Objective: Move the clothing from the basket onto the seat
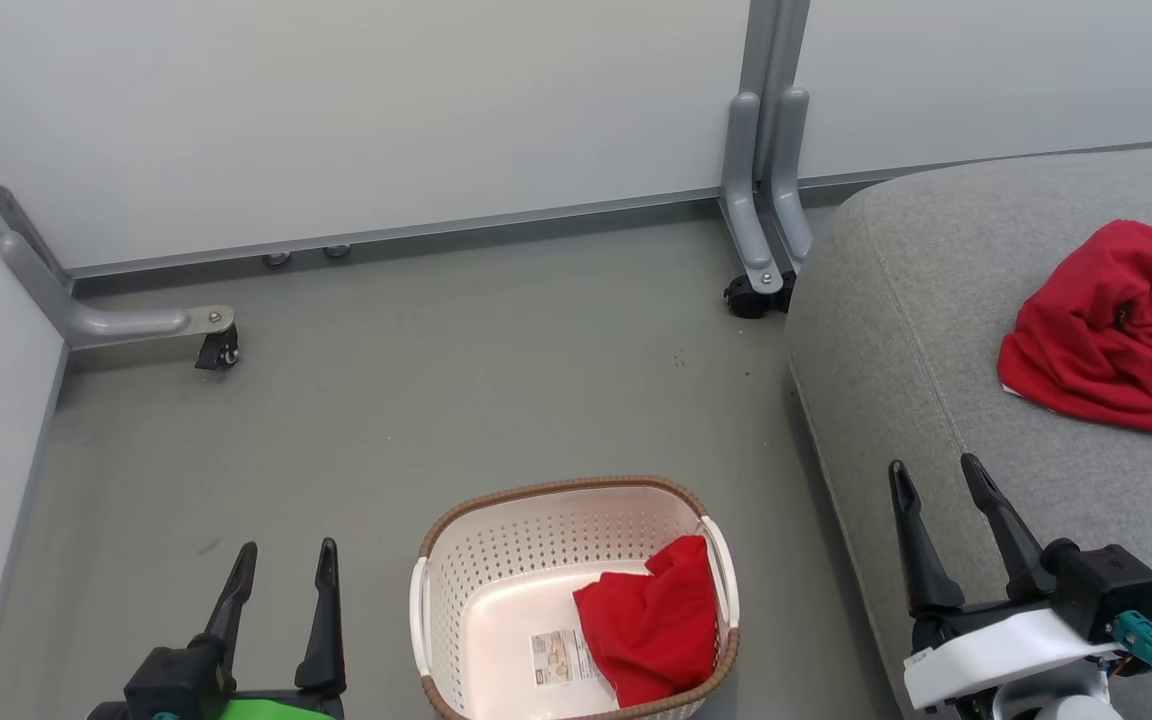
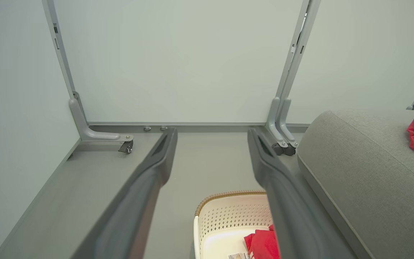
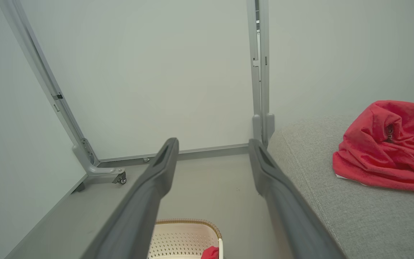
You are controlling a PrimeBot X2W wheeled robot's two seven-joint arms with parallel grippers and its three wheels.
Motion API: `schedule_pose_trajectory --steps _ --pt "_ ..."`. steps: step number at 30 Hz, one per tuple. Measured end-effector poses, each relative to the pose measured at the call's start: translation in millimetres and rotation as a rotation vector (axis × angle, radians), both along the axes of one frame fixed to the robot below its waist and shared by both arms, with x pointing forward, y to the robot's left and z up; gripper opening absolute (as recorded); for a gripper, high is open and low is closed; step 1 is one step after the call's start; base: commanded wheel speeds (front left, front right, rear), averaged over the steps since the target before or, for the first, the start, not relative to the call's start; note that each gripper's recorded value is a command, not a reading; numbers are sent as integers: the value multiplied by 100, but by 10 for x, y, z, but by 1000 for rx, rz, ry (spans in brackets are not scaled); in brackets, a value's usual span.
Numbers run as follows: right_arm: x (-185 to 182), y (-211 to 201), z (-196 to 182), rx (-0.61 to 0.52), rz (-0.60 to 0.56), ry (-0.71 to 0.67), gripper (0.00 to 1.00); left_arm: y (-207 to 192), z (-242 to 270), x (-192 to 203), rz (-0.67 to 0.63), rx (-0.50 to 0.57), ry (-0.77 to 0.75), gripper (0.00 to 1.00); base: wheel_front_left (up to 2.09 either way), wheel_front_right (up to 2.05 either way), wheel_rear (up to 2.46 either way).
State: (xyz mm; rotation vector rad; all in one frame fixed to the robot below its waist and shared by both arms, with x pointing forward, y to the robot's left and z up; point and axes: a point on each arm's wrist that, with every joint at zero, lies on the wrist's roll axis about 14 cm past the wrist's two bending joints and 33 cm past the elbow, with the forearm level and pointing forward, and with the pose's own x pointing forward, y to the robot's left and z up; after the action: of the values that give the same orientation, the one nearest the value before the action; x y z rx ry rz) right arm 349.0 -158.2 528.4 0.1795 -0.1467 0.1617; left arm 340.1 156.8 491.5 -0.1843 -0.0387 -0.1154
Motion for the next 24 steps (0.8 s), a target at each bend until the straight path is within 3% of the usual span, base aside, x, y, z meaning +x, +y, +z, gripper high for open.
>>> schedule_pose_trajectory --steps 24 --pt "4 -94 40 29 -48 -12 100 -101 -97 -28 -28 -20 33 100 0 0 0"
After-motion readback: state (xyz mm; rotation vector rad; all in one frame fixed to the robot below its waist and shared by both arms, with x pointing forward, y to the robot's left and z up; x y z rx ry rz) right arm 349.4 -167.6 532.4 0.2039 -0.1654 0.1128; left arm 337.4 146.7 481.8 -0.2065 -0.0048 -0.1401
